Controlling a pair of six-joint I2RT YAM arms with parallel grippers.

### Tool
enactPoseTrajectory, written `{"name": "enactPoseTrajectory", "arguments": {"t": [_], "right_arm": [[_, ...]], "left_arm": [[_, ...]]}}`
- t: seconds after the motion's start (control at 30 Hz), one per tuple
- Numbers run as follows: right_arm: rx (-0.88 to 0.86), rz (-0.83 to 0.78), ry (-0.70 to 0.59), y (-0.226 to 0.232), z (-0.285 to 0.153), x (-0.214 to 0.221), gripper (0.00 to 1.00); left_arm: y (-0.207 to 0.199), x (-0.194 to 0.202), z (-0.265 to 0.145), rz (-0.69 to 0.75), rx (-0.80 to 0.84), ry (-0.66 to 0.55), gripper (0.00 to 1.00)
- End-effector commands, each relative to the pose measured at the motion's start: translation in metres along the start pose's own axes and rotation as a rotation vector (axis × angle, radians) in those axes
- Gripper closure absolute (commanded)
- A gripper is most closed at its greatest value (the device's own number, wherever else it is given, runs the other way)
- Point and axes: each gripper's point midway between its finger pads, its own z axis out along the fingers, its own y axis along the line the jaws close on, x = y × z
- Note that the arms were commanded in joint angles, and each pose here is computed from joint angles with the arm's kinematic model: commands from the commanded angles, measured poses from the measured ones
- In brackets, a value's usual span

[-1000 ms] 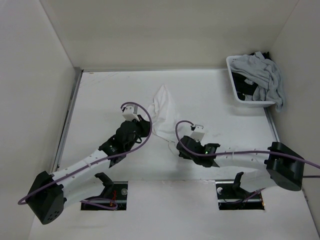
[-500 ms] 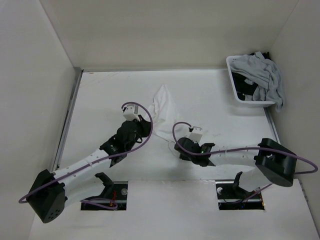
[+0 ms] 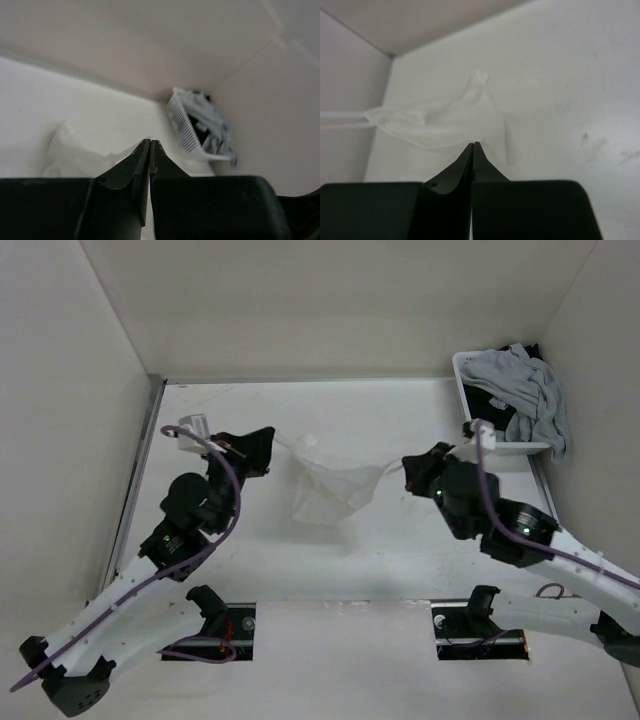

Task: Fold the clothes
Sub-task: Flatten the tank top out

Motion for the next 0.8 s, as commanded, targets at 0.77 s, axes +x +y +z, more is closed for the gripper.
{"name": "enactPoseTrajectory", "arguments": {"t": [0.77], "right_arm": [[-0.145,-0.206,-0.378,0.075,-0.116,-0.150,1.00]], "left_arm": [[-0.060,-0.102,-0.049,0.144,0.019,-0.293,0.98]]}}
